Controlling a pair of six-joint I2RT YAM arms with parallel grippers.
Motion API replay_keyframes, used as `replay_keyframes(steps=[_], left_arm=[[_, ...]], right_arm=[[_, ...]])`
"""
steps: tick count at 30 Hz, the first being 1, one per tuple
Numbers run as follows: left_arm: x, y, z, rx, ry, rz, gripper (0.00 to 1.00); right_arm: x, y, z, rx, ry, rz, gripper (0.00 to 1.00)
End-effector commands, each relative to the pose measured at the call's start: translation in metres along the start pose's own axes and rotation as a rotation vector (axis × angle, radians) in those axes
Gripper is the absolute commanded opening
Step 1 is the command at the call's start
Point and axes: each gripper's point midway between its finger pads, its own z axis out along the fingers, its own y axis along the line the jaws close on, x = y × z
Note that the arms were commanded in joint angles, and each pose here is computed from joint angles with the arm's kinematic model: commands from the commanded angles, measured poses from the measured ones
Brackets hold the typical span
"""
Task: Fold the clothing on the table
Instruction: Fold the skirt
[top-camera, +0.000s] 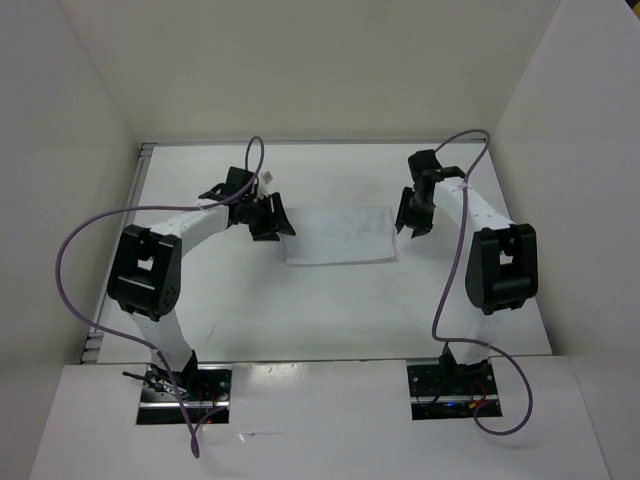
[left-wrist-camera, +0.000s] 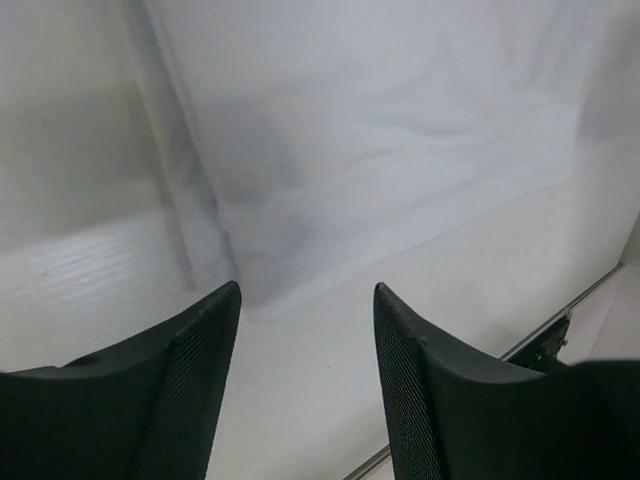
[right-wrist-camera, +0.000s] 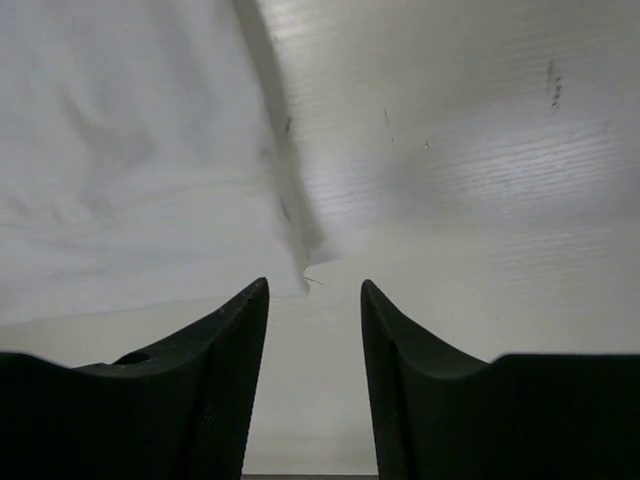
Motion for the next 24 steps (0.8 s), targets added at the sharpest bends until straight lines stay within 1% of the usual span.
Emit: replay_keyframes(steps=[1, 2, 4, 5, 7, 8, 9, 10, 12, 13, 14, 15, 17, 18, 20, 21, 22, 24], left_arm=[[-0.055, -0.039, -0.047, 0.020, -0.200, 0.117, 0.63], [-0.061, -0.036, -0.046, -0.005, -0.209, 0.122, 0.63], [-0.076, -0.045, -0.048, 0.004, -0.232, 0.154, 0.63], [-0.081, -0.040, -0.043, -0.019, -0.236, 0.166, 0.63], [-0.095, -0.044, -0.041, -0.014, -0.272, 0.202, 0.62], [-0.097, -0.041, -0.034, -0.016, -0.269, 0.201, 0.60], [-0.099, -0.040, -0.031, -0.019, -0.266, 0.212, 0.59], [-0.102, -0.037, -0.023, -0.021, -0.261, 0.210, 0.51], [-0.101, -0.042, -0.016, 0.025, -0.238, 0.217, 0.33], [-0.102, -0.039, -0.008, 0.027, -0.238, 0.205, 0.25], [-0.101, -0.037, -0.005, 0.023, -0.230, 0.201, 0.12], [-0.101, -0.030, 0.000, -0.001, -0.231, 0.194, 0.10], [-0.101, -0.021, 0.007, -0.027, -0.224, 0.184, 0.10], [-0.100, -0.017, 0.011, -0.040, -0.219, 0.178, 0.12], [-0.099, -0.012, 0.011, -0.062, -0.218, 0.182, 0.23], [-0.101, -0.010, 0.011, -0.074, -0.225, 0.180, 0.33], [-0.098, -0.004, 0.012, -0.093, -0.223, 0.175, 0.41], [-0.099, -0.004, 0.010, -0.097, -0.236, 0.178, 0.46]], right_arm=[[-0.044, 0.006, -0.055, 0.001, -0.208, 0.013, 0.48], [-0.049, 0.008, -0.054, -0.004, -0.219, 0.014, 0.48], [-0.059, 0.014, -0.045, -0.018, -0.226, 0.002, 0.48], [-0.067, 0.018, -0.042, -0.030, -0.253, -0.007, 0.48], [-0.072, 0.027, -0.032, -0.069, -0.252, -0.023, 0.48], [-0.080, 0.033, -0.030, -0.091, -0.281, -0.037, 0.48], [-0.083, 0.034, -0.021, -0.087, -0.276, -0.048, 0.48], [-0.082, 0.036, -0.015, -0.097, -0.263, -0.050, 0.48], [-0.088, 0.045, -0.009, -0.129, -0.264, -0.065, 0.48], [-0.084, 0.043, 0.003, -0.139, -0.228, -0.059, 0.48], [-0.085, 0.046, 0.005, -0.149, -0.220, -0.061, 0.48], [-0.083, 0.046, 0.009, -0.154, -0.208, -0.062, 0.48], [-0.079, 0.046, 0.011, -0.159, -0.196, -0.063, 0.48], [-0.081, 0.047, 0.011, -0.162, -0.204, -0.063, 0.48], [-0.075, 0.050, 0.013, -0.186, -0.181, -0.075, 0.48], [-0.072, 0.051, 0.015, -0.196, -0.175, -0.077, 0.48], [-0.071, 0.053, 0.015, -0.206, -0.171, -0.078, 0.48], [-0.067, 0.051, 0.021, -0.199, -0.154, -0.077, 0.48]])
